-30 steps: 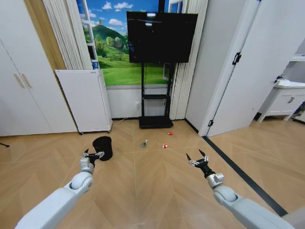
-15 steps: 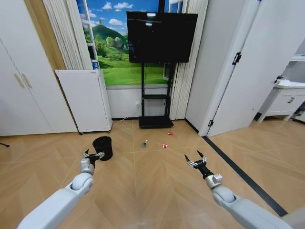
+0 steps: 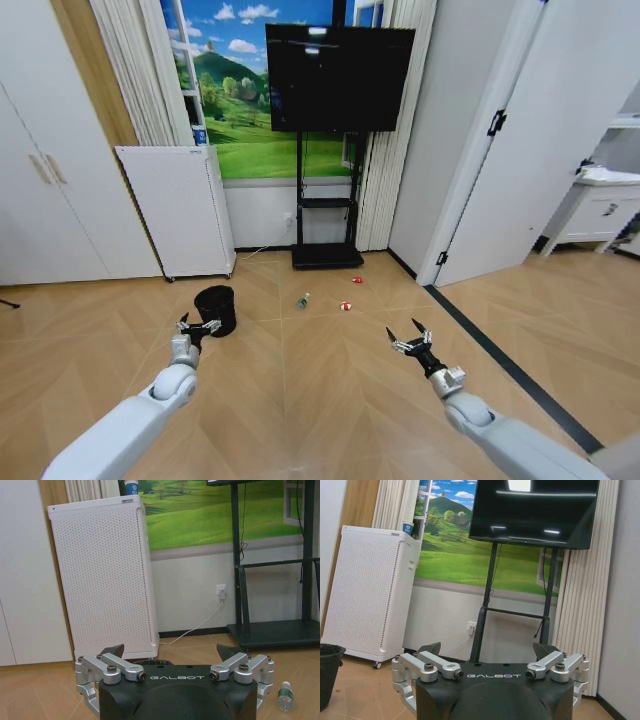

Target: Pick up the trash bin and place the garbage on the floor into it.

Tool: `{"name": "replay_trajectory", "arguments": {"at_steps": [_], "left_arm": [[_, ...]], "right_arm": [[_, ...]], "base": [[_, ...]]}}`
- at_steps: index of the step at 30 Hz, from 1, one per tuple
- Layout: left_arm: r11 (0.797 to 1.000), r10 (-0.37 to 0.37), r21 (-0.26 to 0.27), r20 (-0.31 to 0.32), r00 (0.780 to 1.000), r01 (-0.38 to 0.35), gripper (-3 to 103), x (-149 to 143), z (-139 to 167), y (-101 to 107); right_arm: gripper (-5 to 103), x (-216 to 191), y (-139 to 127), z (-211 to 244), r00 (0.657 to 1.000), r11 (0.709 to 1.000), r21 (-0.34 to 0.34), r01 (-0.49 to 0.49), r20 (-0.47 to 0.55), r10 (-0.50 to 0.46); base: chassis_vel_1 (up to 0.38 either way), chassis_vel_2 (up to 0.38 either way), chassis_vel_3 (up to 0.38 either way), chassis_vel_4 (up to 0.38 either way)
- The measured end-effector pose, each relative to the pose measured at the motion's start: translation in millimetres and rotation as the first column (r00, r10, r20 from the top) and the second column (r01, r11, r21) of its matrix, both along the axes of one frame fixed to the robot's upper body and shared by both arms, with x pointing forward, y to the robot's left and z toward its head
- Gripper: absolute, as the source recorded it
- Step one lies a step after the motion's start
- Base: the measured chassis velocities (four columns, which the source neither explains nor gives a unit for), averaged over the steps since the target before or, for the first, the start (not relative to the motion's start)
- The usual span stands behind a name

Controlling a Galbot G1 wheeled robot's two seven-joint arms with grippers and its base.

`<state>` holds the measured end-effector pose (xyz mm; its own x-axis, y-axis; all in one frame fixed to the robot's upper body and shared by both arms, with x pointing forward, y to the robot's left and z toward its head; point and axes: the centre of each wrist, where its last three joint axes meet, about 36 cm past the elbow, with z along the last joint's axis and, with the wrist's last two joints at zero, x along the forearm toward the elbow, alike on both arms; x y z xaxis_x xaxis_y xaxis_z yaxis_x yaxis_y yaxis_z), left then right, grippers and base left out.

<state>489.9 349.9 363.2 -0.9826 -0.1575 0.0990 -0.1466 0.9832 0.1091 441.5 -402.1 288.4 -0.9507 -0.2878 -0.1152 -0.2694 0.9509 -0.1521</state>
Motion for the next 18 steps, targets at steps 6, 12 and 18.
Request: {"name": "replay_trajectory", "arguments": {"at_steps": [6,12,18], "left_arm": [[1.0,0.002,0.002,-0.001,1.0,-0.002,100,0,-3,0],[1.0,0.001,-0.008,-0.004,1.0,-0.001,100,0,-6,-5],[1.0,0.0,-0.015,-0.005,1.0,0.0,100,1,-8,-10]], "right_arm": [[100,1,5,-4,1.0,1.0,0.0,-0.018,-0.003,0.018],[100,1,7,-7,1.0,1.0,0.002,-0.023,-0.002,0.023],[100,2,6,-7,1.0,1.0,0.001,-0.024,-0.001,0.024]], "base": [[-0.011,0.01,0.007,-0.017],[-0.131,0.129,0.148,-0.141],[-0.224,0.216,0.222,-0.242]]}}
